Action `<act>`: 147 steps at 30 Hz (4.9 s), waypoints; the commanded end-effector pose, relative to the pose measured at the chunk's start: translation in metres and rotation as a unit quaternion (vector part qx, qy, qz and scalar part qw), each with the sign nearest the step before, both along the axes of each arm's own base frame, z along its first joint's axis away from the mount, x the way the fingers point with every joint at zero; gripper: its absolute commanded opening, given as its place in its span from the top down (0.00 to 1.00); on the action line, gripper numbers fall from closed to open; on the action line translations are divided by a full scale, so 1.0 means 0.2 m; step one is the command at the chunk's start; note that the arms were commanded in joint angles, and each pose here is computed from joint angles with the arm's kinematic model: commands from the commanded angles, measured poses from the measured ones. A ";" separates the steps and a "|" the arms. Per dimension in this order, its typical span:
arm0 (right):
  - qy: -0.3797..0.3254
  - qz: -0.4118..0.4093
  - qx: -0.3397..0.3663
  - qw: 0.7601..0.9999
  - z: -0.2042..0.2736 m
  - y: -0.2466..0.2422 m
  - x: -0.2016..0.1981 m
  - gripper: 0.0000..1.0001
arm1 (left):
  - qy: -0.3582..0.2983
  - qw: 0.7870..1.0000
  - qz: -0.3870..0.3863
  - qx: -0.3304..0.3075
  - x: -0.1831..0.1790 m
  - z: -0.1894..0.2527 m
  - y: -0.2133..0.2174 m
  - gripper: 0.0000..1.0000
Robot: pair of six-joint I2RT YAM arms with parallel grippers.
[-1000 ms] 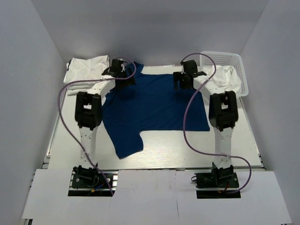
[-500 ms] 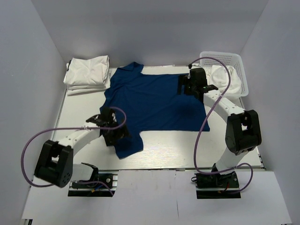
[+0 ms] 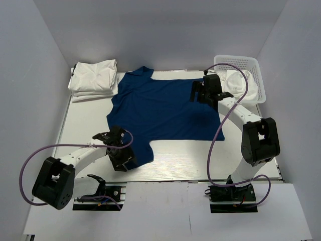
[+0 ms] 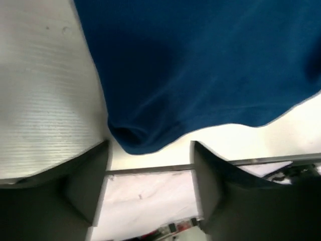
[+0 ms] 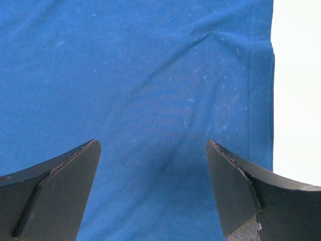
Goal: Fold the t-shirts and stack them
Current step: Grap the side of the flattened tshirt closest away from the robot with both arms, then fold the flattened tshirt in 1/3 of the way
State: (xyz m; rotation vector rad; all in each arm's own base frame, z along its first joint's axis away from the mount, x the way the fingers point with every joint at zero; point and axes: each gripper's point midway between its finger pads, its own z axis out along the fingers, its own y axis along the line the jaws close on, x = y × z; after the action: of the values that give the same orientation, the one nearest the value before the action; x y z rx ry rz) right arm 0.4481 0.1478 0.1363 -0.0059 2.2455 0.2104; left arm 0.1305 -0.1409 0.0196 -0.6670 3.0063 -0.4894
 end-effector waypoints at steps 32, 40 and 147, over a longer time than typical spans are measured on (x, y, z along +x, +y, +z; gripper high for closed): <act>0.132 -0.275 0.016 0.952 -0.55 -0.60 -0.82 0.15 | -0.129 0.987 -0.096 -0.021 0.17 0.11 -0.07 1.00; 0.141 -0.284 0.020 0.948 -0.62 -0.63 -0.84 0.68 | -0.117 0.988 -0.098 -0.021 0.11 0.13 -0.05 1.00; 0.100 -0.113 0.011 0.989 -0.46 -0.09 0.17 0.10 | -0.249 0.963 -0.011 0.100 1.70 0.00 0.18 0.00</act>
State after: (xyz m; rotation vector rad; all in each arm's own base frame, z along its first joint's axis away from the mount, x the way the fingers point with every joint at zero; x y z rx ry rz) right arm 0.4486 0.1258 0.0292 0.2491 2.5228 0.0916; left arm 0.4942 -0.1261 0.0372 -0.3549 2.4584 -0.3779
